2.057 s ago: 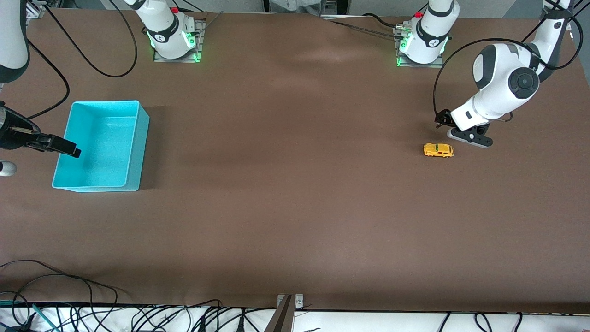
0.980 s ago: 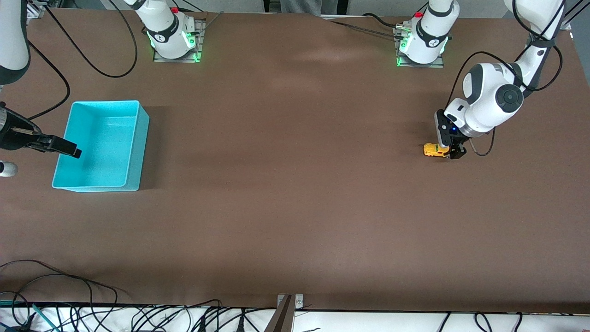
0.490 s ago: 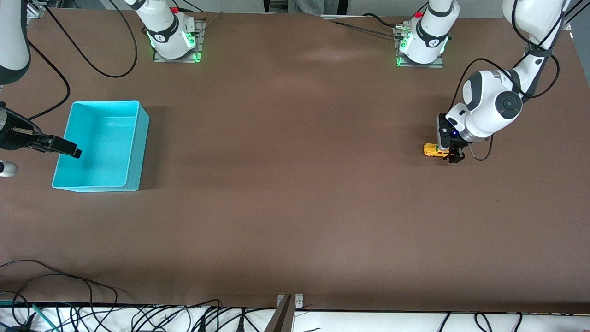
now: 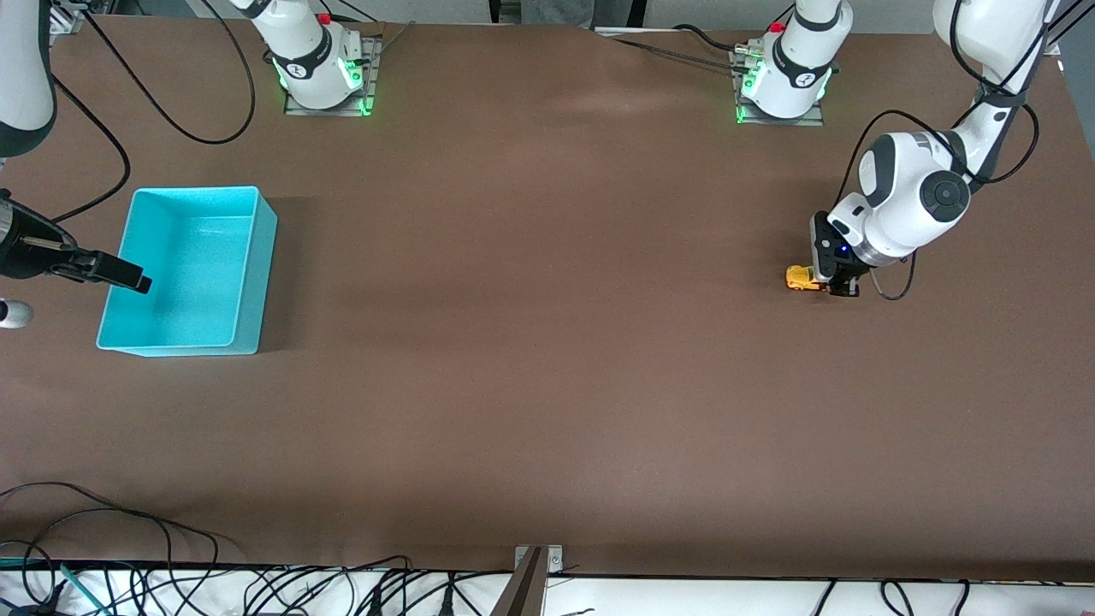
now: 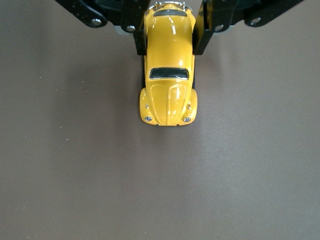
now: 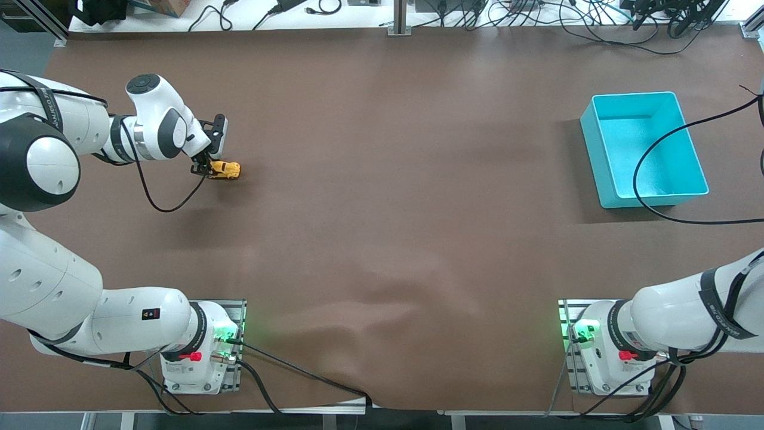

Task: Wind up and store yellow beetle car
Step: 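Drag the car backward along the table with the left gripper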

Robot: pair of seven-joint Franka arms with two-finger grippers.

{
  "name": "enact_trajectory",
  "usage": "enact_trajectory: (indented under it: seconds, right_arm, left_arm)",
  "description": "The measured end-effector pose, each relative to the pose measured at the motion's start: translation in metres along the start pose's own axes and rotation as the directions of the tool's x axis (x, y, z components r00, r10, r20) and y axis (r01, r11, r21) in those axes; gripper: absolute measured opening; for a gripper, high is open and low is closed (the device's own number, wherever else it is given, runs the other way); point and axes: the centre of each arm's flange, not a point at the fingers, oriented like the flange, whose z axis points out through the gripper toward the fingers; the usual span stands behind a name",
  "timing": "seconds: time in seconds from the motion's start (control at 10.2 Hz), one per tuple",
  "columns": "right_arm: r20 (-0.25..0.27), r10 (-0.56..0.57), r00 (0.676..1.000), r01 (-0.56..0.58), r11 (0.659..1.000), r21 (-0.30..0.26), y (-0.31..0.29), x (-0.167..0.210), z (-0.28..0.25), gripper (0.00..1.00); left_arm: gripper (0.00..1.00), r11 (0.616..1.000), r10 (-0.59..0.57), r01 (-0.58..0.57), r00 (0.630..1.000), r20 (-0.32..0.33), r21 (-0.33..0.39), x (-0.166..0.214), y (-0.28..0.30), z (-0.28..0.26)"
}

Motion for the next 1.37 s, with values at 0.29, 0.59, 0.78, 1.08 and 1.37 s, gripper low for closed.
enact_trajectory:
  seconds: [0.29,0.59,0.78,1.08,1.37]
  right_arm:
    - [0.0,0.0,1.0,0.0,1.0,0.0,0.0,0.0,0.0,1.0]
    - [0.0,0.0,1.0,0.0,1.0,0.0,0.0,0.0,0.0,1.0]
    - [0.0,0.0,1.0,0.0,1.0,0.0,0.0,0.0,0.0,1.0]
    - [0.0,0.0,1.0,0.0,1.0,0.0,0.0,0.0,0.0,1.0]
    - [0.0,0.0,1.0,0.0,1.0,0.0,0.0,0.0,0.0,1.0]
  left_arm:
    - [0.42,1.0,0.004,-0.004,1.0,0.0,0.0,0.0,0.0,0.0]
    - [0.42,1.0,-0.021,0.021,1.0,0.006,0.001,-0.017,0.0,0.0]
    - [0.42,0.999,-0.047,0.047,0.999,0.012,0.002,-0.034,0.001,0.0]
    - [0.42,1.0,-0.021,0.02,0.999,0.033,0.003,-0.081,0.002,0.0]
    - [0.42,1.0,-0.008,0.007,0.999,0.044,0.006,-0.114,0.002,-0.001]
